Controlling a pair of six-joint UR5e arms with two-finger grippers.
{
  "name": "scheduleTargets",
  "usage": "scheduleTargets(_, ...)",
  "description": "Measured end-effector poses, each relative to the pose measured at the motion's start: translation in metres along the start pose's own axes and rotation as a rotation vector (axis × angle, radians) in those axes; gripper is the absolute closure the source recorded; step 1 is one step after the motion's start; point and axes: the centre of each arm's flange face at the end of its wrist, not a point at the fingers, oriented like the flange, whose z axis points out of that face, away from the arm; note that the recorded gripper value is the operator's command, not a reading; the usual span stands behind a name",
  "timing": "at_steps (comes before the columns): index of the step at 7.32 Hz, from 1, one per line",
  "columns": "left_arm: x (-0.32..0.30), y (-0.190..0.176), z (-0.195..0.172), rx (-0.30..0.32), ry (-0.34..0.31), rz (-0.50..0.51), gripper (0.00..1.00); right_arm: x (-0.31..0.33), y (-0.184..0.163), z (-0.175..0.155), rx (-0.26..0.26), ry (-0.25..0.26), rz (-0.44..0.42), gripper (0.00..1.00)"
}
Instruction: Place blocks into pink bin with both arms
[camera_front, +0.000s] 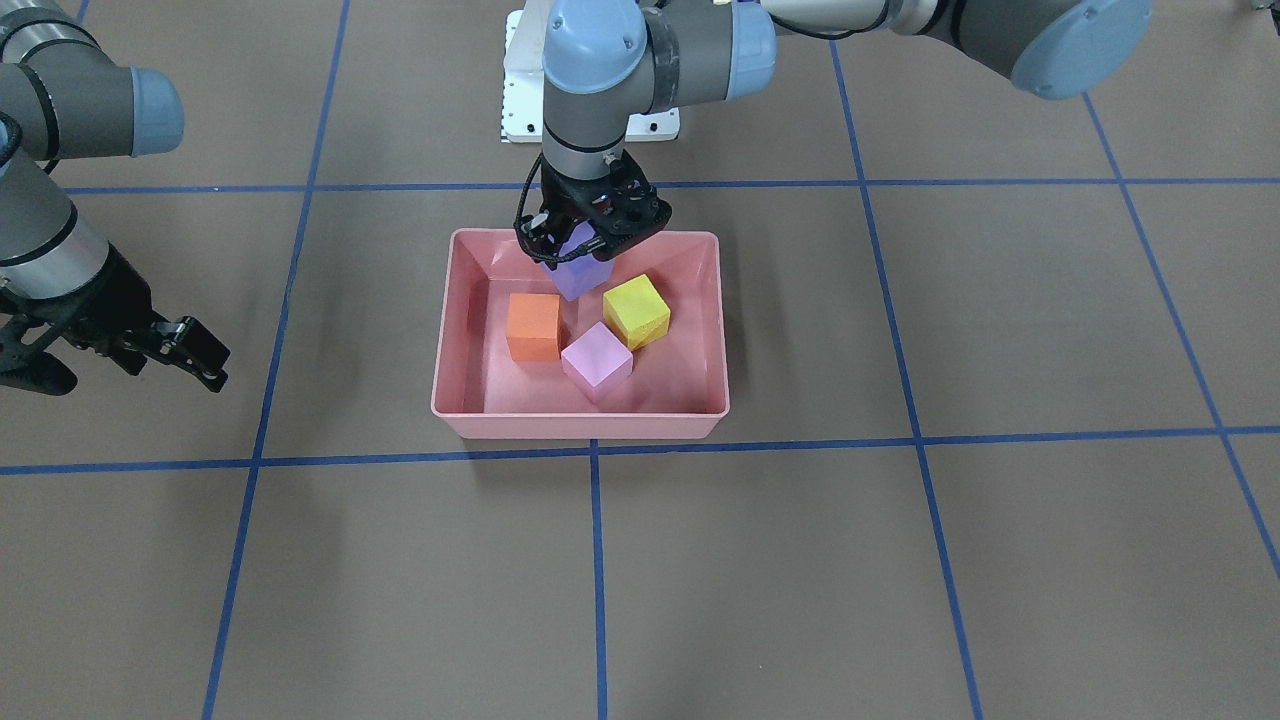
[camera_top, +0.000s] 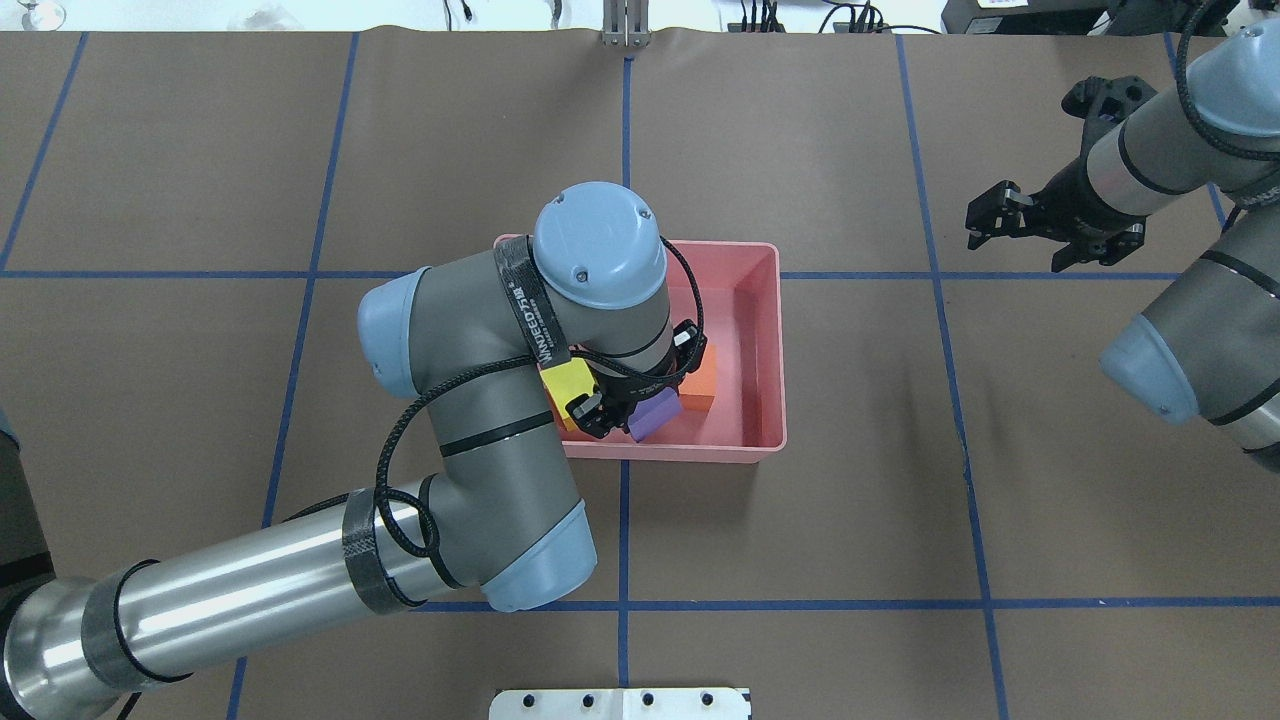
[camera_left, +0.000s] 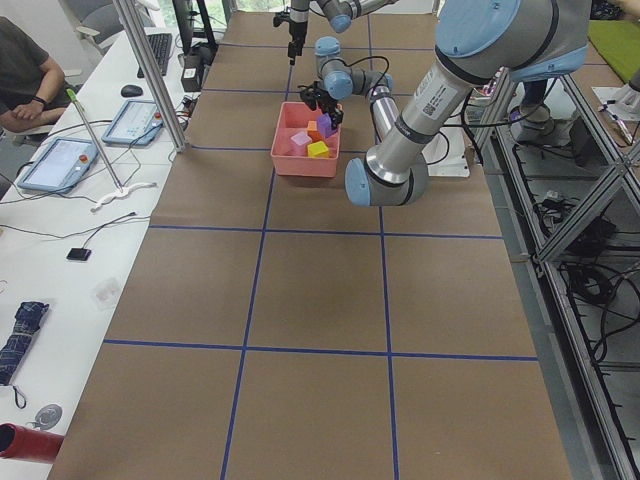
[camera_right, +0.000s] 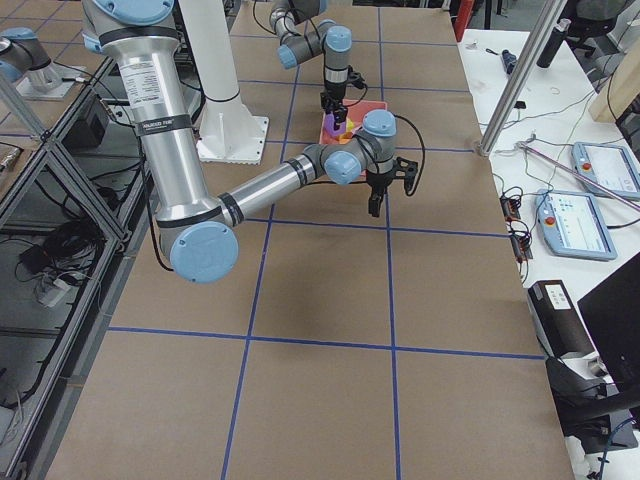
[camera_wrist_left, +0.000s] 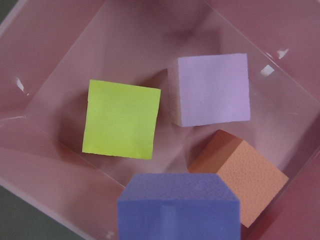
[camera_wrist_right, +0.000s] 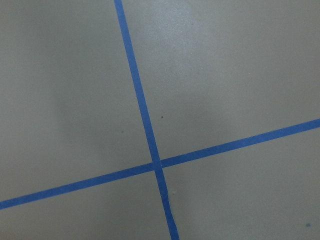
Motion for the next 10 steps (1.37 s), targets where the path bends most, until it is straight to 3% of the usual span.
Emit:
scheduleTargets(3, 0.001, -0.001, -0.006, 0.006, 0.01, 0.005, 0.0, 0.0, 0.0, -0.001, 0.0, -0.001, -0.001, 0.0)
scheduleTargets(5, -0.002, -0.034, -0.048, 0.028, 0.068, 0.024, 0.0, 0.01, -0.006, -0.006, -0.002, -0.005, 0.0, 0.0)
scheduleTargets(7, -0.09, -0.117, -0.082, 0.07, 0.068, 0.17, 0.0, 0.07, -0.032, -0.026, -0.017, -0.009, -0.07, 0.0)
scheduleTargets(9, -0.222, -0.217, -0.118, 0.136, 0.004, 0.372, 0.0, 0.151, -0.056, -0.049, -0.027, -0.017, -0.141, 0.0)
scheduleTargets(10, -0.273, -0.269, -0.14, 0.136, -0.027, 0.468, 0.0, 0.191, -0.062, -0.056, -0.031, -0.014, -0.185, 0.0)
